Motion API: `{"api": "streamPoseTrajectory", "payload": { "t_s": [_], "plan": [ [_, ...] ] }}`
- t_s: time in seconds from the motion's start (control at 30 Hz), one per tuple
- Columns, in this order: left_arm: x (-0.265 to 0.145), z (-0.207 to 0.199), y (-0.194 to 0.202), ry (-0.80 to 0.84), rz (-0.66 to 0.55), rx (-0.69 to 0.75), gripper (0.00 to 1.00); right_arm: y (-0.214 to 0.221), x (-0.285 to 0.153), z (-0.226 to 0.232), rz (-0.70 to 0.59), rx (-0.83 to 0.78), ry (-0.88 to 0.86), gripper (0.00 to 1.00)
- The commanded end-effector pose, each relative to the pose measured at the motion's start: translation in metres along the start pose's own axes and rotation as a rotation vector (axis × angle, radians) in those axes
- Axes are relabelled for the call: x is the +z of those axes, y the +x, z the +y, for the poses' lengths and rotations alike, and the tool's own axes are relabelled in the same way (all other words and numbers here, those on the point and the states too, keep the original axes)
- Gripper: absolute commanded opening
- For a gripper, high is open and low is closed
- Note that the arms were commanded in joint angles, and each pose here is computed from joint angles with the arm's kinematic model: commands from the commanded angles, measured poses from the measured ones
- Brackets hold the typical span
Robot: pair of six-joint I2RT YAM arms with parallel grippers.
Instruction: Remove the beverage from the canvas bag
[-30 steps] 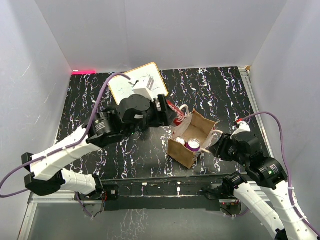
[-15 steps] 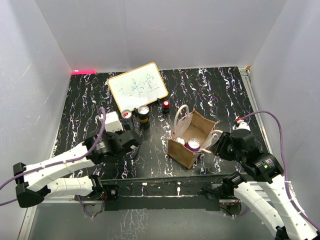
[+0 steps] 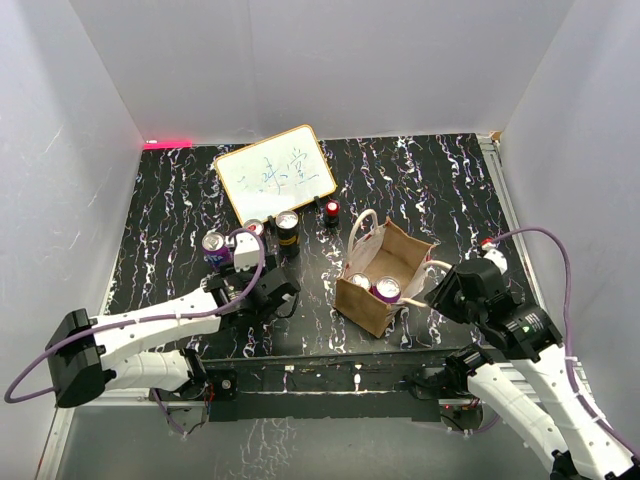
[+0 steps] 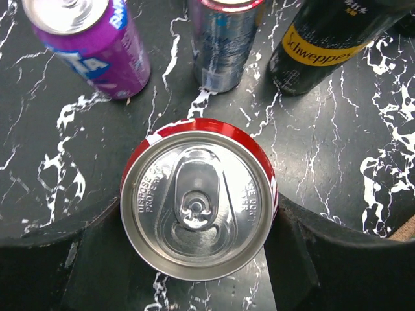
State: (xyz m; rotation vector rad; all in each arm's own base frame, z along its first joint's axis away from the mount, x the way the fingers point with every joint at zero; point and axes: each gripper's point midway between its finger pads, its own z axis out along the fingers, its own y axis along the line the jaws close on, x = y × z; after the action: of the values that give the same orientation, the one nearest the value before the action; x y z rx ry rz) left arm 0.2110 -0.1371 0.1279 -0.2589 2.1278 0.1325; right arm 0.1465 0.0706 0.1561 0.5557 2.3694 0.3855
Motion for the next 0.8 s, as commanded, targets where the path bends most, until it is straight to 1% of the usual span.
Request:
{"api": "streamPoseTrajectory", "payload": {
  "t_s": [0.0,0.13,0.3,0.4,0.5,0.63,0.77],
  "plan": [
    [0.015,-0.023,-0.031,0.067,-0.145,0.07,0.0,-0.01,-0.004,-0.01,-0.083,0.108,0.037,0.31],
    [0.028,-0.03,-0.027,0.1,-0.122,0.114,0.0,-0.015,-0.009,-0.013,-0.125,0.171,0.041,0.31],
    [0.037,-0.045,-0.019,0.165,-0.094,0.162,0.0,-0.01,-0.002,-0.012,-0.09,0.129,0.051,0.29],
    [0.041,-0.046,-0.012,0.162,-0.066,0.165,0.0,-0.007,0.002,-0.013,-0.06,0.106,0.078,0.29],
    [0.043,-0.042,-0.008,0.149,-0.066,0.156,0.0,-0.004,0.007,-0.013,-0.036,0.084,0.089,0.27],
    [0.045,-0.029,-0.006,0.106,-0.072,0.154,0.0,-0.004,0.007,-0.012,-0.038,0.08,0.08,0.27],
    [0.048,-0.018,0.005,0.071,-0.041,0.132,0.0,-0.004,0.006,-0.01,-0.044,0.075,0.064,0.27]
  ]
}}
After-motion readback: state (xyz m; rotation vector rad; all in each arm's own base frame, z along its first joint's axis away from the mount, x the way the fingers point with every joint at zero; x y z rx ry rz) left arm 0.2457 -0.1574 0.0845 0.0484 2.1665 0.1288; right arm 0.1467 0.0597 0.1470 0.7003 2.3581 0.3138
